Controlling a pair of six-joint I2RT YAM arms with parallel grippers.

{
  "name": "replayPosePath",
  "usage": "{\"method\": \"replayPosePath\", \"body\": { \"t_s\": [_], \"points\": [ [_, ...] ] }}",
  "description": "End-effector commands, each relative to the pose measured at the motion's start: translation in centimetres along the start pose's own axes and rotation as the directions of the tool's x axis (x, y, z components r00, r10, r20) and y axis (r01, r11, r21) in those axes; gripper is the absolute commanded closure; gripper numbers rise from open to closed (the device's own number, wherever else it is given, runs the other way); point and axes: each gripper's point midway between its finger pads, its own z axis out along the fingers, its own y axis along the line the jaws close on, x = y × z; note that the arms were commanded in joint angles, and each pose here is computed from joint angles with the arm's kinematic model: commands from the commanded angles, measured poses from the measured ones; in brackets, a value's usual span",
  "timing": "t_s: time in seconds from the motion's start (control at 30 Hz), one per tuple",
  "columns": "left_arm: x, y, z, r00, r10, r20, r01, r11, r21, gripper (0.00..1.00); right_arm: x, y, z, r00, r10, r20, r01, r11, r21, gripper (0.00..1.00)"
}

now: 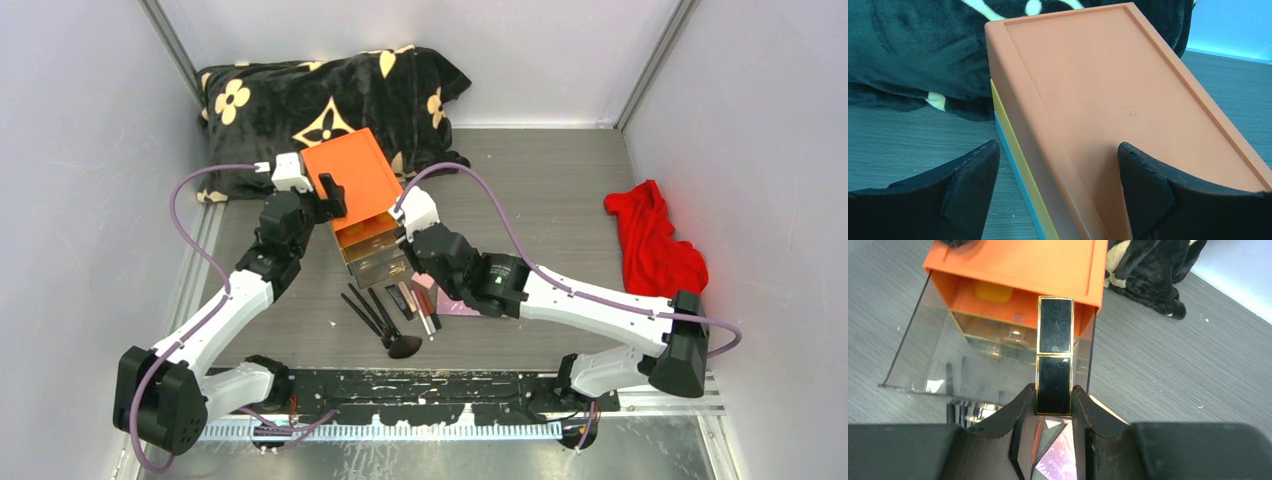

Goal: Organize the makeup
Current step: Place the lipstick in the drawer, then pick up the makeup from the center of the board.

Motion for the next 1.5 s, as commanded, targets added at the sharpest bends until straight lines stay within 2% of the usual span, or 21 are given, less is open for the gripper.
{"method": "replayPosePath", "body": {
  "t_s": [0.0, 0.33, 0.5, 0.6, 0.77, 0.87, 1.03, 1.27, 1.37, 1.47],
  "points": [
    [9.1, 4.7, -2.2, 0.935, 0.164, -0.314, -0.203, 0.975, -0.094, 0.14, -4.6, 0.0, 0.8, 0.992, 0.073, 0.106, -0.07, 0.997, -0.037, 0.71],
    [9.5, 5.1, -2.3, 0.935, 0.158, -0.319, -0.198, 0.975, -0.098, 0.14, -3.7, 1.8, 3.3, 0.996, 0.069, 0.047, -0.065, 0.994, -0.088, 0.7],
    [9.4, 5.1, -2.4, 0.936, 0.157, -0.316, -0.196, 0.976, -0.095, 0.14, -2.8, 2.0, 4.0, 0.998, 0.067, 0.018, -0.065, 0.994, -0.089, 0.66],
    [9.4, 5.1, -2.4, 0.936, 0.155, -0.315, -0.194, 0.976, -0.096, 0.14, -2.4, 2.0, 4.5, 0.998, 0.065, -0.002, -0.065, 0.994, -0.084, 0.59],
    [9.2, 5.3, -2.5, 0.937, 0.154, -0.314, -0.194, 0.976, -0.099, 0.13, -2.1, 1.9, 5.0, 0.998, 0.062, -0.019, -0.063, 0.996, -0.068, 0.42],
    [9.2, 5.4, -2.5, 0.937, 0.155, -0.314, -0.195, 0.976, -0.1, 0.13, -2.2, 1.6, 5.0, 0.998, 0.066, -0.013, -0.067, 0.996, -0.058, 0.38],
    [9.4, 5.5, -2.5, 0.934, 0.156, -0.322, -0.199, 0.975, -0.102, 0.13, -3.4, 0.4, 3.7, 0.996, 0.086, 0.039, -0.084, 0.996, -0.041, 0.37],
    [9.5, 5.7, -2.5, 0.933, 0.155, -0.325, -0.198, 0.975, -0.104, 0.13, -5.2, -3.2, -1.1, 0.98, 0.133, 0.15, -0.132, 0.991, -0.012, 0.36],
    [9.4, 5.7, -2.4, 0.934, 0.155, -0.322, -0.198, 0.975, -0.105, 0.13, -3.6, -4.5, -2.4, 0.983, 0.128, 0.133, -0.132, 0.991, 0.019, 0.35],
    [9.5, 5.7, -2.3, 0.933, 0.157, -0.325, -0.2, 0.974, -0.104, 0.13, -0.1, -4.4, -2.7, 0.989, 0.129, 0.069, -0.13, 0.991, 0.014, 0.37]
  ]
}}
